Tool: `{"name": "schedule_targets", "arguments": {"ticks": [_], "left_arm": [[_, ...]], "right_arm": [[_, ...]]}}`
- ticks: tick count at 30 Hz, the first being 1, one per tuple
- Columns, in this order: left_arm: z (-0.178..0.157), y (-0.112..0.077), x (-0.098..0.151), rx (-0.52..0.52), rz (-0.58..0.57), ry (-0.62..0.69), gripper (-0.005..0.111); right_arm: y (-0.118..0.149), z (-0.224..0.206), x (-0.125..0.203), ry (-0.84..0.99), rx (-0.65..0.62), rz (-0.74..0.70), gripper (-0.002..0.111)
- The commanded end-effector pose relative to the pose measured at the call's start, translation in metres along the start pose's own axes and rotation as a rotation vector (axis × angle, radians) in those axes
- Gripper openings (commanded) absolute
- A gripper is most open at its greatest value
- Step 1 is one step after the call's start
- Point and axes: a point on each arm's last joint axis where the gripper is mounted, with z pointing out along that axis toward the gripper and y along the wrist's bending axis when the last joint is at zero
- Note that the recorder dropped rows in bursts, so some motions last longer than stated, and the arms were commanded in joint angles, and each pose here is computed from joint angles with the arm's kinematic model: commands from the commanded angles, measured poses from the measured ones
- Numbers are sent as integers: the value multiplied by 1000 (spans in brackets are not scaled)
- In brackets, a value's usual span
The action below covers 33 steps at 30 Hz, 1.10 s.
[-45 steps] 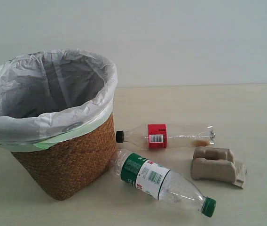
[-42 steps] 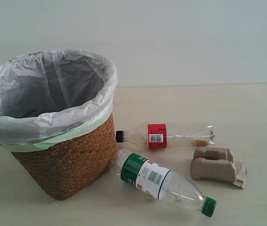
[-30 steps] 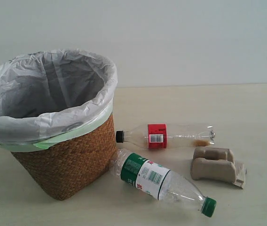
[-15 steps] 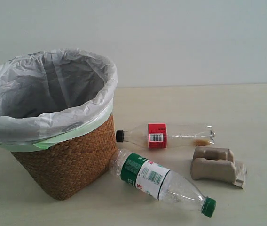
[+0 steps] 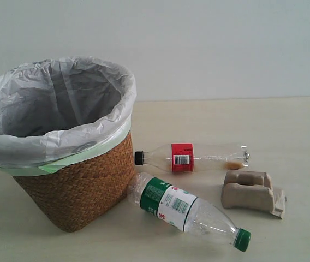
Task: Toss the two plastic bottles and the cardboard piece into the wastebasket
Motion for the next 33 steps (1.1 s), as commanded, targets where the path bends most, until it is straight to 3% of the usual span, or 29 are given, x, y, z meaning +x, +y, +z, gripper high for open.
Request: {"name": "schedule_targets", "arguments": {"ticks": [1, 11, 14, 20, 26, 28, 29, 30, 32, 33], "left_arm": [[0, 0, 1, -2, -2, 0, 4], [0, 0, 1, -2, -2, 0, 4], [0, 0, 1, -2, -2, 0, 4], [0, 0, 1, -2, -2, 0, 4], [0, 0, 1, -2, -2, 0, 4], [0, 0, 1, -2, -2, 0, 4], [0, 0, 1, -2, -2, 0, 4], [0, 0, 1, -2, -2, 0, 4], [0, 0, 1, -2, -2, 0, 4], [0, 0, 1, -2, -2, 0, 4]], "right_arm": [[5, -1, -5, -60, -53, 13, 2], [17, -4, -19, -205, -195, 14, 2], [25, -7, -22, -206, -226, -129, 2], [83, 12, -44, 97, -203, -485, 2], [150, 69, -53, 504, -100, -762, 5], [164, 96, -49, 642, -48, -839, 14], [172, 108, -49, 720, -18, -884, 25], [179, 132, -46, 836, 36, -972, 46], [189, 160, -42, 979, 74, -1058, 75], [188, 166, -39, 1018, 78, -1092, 76]]}}
